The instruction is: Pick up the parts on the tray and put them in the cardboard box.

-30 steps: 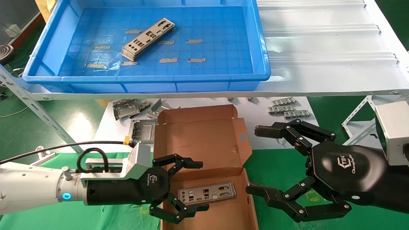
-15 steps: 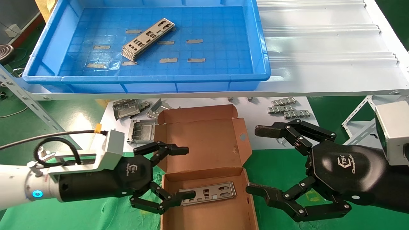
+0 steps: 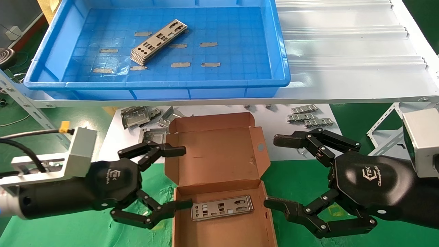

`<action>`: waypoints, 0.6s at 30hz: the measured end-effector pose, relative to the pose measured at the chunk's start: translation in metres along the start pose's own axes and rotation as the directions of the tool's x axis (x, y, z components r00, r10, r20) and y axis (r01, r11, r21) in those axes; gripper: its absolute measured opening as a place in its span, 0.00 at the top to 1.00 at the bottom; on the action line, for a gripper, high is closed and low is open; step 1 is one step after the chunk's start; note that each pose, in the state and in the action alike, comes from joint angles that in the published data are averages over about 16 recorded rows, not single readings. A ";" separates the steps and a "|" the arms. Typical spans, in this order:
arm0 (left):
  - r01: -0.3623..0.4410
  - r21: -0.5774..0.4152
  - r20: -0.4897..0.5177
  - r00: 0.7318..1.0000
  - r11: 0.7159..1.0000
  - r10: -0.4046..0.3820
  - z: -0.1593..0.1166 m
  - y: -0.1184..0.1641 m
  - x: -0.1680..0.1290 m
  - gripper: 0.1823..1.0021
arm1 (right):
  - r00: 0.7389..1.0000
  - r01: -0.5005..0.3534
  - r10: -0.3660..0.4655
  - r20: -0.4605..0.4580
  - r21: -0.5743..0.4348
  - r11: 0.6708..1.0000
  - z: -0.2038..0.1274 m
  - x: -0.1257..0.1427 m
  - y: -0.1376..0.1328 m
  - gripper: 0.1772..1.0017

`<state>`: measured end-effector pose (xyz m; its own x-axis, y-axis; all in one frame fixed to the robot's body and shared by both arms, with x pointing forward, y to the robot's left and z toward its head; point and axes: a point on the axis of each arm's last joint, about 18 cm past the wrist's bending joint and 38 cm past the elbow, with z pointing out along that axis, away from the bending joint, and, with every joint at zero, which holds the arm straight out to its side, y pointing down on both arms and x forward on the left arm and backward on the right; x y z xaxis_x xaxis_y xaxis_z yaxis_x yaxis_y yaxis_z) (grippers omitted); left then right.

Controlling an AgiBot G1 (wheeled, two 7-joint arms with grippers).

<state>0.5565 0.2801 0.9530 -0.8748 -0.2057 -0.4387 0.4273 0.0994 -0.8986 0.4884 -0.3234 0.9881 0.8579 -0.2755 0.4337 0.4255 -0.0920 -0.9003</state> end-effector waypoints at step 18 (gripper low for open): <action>-0.034 0.005 -0.012 0.999 0.999 0.034 -0.031 -0.052 0.036 0.00 | 1.000 0.000 0.000 0.000 0.000 1.000 0.000 0.000 0.000 0.00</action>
<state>0.4960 0.2980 0.9844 -0.8625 -0.1909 -0.4687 0.4577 0.1010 -0.8834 0.4884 -0.3234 0.9881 0.8579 -0.2755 0.4336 0.4255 -0.0920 -0.9003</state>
